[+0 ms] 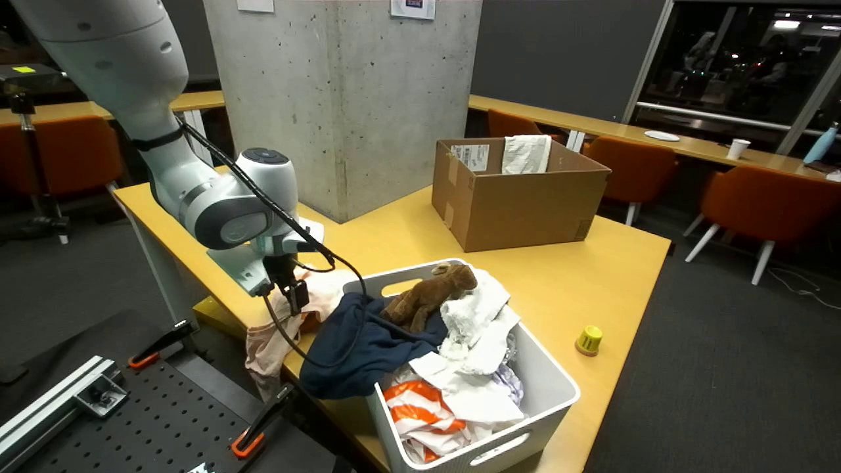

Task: Put the peach t-shirt over the radish then wrap the radish in the t-shirt and put the t-shirt in the white storage container.

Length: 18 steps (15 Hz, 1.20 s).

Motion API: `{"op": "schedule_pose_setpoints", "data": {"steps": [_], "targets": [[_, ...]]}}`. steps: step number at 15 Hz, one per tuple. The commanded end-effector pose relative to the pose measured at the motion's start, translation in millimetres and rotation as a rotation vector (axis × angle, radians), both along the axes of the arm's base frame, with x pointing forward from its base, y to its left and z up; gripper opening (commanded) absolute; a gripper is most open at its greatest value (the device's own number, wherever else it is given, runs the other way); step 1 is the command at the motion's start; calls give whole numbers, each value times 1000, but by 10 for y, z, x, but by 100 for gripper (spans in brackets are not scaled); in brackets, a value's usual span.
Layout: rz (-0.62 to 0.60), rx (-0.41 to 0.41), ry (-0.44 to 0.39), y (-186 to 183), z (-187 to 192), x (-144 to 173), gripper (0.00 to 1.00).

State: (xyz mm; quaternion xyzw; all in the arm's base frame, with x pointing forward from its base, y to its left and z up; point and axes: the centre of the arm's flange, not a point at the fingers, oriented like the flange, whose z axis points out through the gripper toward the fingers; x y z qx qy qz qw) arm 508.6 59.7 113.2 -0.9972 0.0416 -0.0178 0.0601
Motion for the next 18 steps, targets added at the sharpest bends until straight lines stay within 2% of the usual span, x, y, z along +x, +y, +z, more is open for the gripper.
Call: {"op": "schedule_pose_setpoints", "data": {"steps": [1, 9, 10, 11, 14, 18], "targets": [[23, -5, -32, 57, -232, 167, 100], [57, -63, -36, 82, -522, 245, 100], [63, -70, -36, 88, -536, 251, 75], [69, -73, -36, 110, -538, 261, 74], [85, -80, -40, 212, -519, 297, 49], [112, -69, -55, 459, -471, 384, 22]]}}
